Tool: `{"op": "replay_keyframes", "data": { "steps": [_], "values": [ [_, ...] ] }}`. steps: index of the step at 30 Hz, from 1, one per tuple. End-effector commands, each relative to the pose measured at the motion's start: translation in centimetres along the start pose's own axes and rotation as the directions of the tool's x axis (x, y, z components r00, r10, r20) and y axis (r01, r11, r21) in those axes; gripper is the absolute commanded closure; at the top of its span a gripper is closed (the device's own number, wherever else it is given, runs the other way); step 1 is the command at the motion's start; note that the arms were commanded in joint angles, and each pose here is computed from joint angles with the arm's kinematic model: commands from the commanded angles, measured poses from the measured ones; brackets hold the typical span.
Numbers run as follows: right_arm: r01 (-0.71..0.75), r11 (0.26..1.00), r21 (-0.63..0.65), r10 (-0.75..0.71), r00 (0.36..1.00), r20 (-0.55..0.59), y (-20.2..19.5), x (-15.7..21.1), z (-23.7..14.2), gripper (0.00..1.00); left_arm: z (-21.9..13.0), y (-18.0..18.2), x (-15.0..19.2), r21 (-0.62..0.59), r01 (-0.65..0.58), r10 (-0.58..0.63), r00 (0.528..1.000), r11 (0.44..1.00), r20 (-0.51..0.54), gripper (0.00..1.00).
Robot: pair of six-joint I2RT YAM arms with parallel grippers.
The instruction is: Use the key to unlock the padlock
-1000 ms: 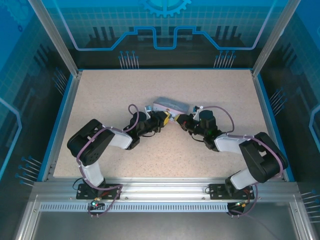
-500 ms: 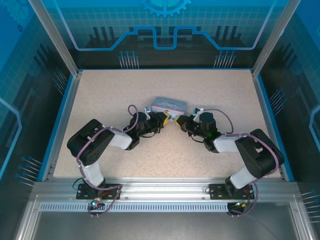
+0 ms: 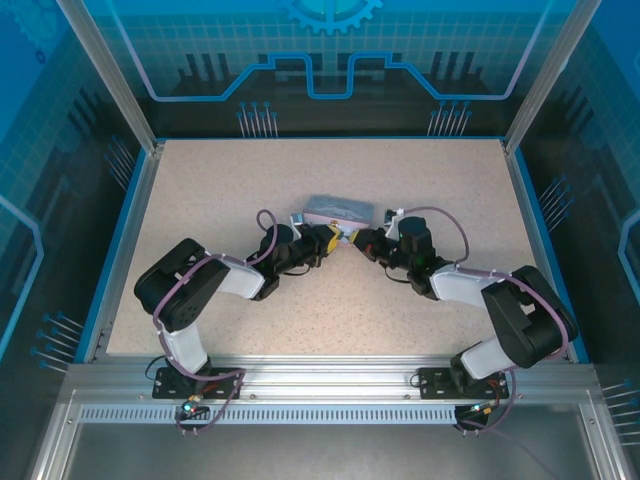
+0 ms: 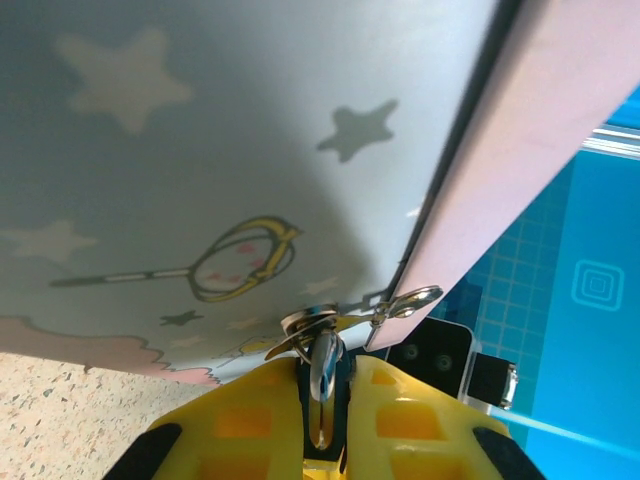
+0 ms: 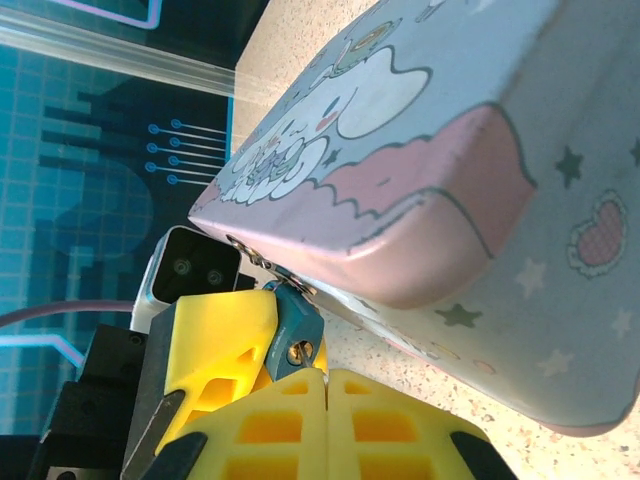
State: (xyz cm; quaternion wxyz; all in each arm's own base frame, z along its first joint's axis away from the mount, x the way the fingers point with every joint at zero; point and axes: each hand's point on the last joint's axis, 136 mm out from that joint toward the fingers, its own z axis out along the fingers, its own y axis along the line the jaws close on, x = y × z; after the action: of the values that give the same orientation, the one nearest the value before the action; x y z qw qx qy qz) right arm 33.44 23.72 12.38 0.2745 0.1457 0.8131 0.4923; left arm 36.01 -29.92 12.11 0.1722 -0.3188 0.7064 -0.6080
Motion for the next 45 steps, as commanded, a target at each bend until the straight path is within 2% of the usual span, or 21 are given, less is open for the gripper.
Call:
{"op": "replay_keyframes", "data": {
  "steps": [1, 5, 10, 14, 17, 28, 34, 45],
  "values": [
    [0.124, 0.992, -0.016, -0.124, 0.992, -0.037, 1.2, 0.3, 0.1, 1.00, -0.5, -3.7, 3.4, 0.128, -0.036, 0.053, 0.990, 0.991, -0.132, 1.00],
    [0.114, 0.993, 0.004, -0.114, 0.992, -0.046, 0.5, 0.5, 0.2, 1.00, -0.5, -3.8, 3.5, 0.131, -0.036, 0.054, 0.990, 0.991, -0.132, 1.00],
    [-0.051, 0.998, -0.042, 0.048, 0.996, -0.074, 0.1, 1.4, 0.9, 1.00, -0.4, -3.9, 3.5, 0.133, -0.035, 0.053, 0.990, 0.991, -0.133, 1.00],
    [-0.204, 0.976, -0.076, 0.196, 0.976, -0.096, 0.1, 1.8, 1.5, 1.00, -0.5, -4.2, 3.5, 0.140, -0.037, 0.055, 0.990, 0.989, -0.131, 1.00],
    [-0.252, 0.965, -0.071, 0.245, 0.965, -0.093, 0.5, 1.9, 1.5, 1.00, -0.6, -4.5, 3.5, 0.148, -0.038, 0.057, 0.990, 0.988, -0.130, 1.00],
    [-0.273, 0.962, 0.011, 0.273, 0.960, -0.056, 0.3, 3.1, -1.2, 1.00, -1.4, -4.9, 3.8, 0.165, -0.009, 0.032, 0.990, 0.986, -0.136, 1.00],
    [-0.276, 0.960, 0.048, 0.278, 0.959, -0.043, -1.6, 4.3, -1.9, 1.00, -2.0, -5.2, 4.2, 0.166, -0.001, 0.024, 0.990, 0.986, -0.139, 1.00],
    [-0.274, 0.961, 0.041, 0.274, 0.962, 0.002, -2.4, 2.8, -2.6, 1.00, -2.2, -4.9, 4.2, 0.157, 0.007, 0.016, 0.989, 0.988, -0.144, 1.00]
  ]
}}
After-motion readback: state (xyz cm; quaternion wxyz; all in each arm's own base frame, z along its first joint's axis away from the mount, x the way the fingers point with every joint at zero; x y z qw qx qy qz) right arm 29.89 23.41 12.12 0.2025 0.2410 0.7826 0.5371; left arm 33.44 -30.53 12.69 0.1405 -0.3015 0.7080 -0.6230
